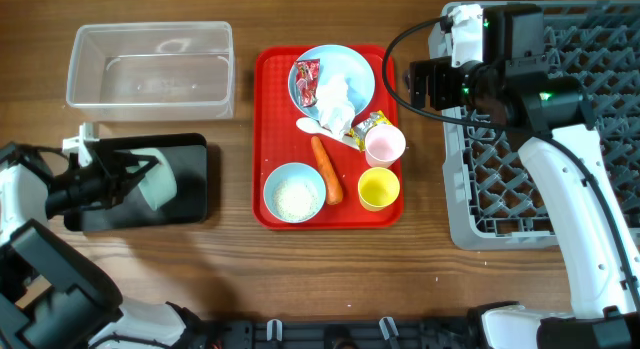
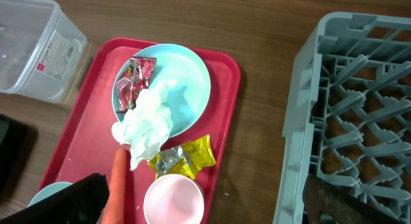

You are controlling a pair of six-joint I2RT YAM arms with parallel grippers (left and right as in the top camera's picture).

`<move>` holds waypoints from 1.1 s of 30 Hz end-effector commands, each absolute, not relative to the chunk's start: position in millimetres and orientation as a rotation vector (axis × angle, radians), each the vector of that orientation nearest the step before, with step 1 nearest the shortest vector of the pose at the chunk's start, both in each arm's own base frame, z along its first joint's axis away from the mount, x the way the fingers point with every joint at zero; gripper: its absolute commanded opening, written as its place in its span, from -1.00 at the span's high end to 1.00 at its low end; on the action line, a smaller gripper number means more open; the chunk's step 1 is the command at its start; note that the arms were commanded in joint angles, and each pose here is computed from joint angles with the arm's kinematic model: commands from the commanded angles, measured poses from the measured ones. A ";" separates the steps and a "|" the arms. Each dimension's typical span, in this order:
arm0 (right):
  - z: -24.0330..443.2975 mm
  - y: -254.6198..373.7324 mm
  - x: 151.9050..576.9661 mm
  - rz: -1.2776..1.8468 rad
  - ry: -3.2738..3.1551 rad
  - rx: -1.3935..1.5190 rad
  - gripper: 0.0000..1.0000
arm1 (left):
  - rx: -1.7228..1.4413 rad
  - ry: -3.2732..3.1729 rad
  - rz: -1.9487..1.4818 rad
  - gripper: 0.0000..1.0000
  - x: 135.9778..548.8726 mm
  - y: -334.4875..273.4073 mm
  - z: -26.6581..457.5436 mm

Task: Sort waste into correct bins and load items into the dishwasher rack
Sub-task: 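Tip the teal bowl to dump the brown food onto the black tray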

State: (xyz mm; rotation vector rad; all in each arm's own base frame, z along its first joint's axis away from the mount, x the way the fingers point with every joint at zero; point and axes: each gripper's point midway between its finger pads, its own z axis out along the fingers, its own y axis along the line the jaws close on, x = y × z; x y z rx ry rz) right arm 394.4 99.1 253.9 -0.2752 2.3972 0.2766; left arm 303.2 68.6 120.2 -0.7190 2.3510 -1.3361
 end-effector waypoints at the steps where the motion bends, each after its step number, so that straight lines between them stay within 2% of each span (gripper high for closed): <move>1: 255.7 100.4 396.4 0.289 2.403 -0.251 -0.99 | -0.684 2.193 -1.471 0.92 310.3 68.4 132.7; 9: 245.8 98.3 385.3 0.286 2.465 -0.252 -0.99 | -0.710 1.947 -1.691 0.92 321.1 64.6 162.7; 24: 243.7 97.8 382.6 0.286 2.479 -0.252 -0.99 | -0.703 1.835 -1.763 0.92 324.6 64.9 179.9; 29: 245.5 98.2 385.0 0.286 2.467 -0.252 -1.00 | -0.400 2.041 -1.591 0.92 324.1 27.0 191.4; 33: 247.5 98.7 387.4 0.287 2.454 -0.252 -1.00 | 0.022 2.245 -1.352 0.92 333.6 -35.6 223.1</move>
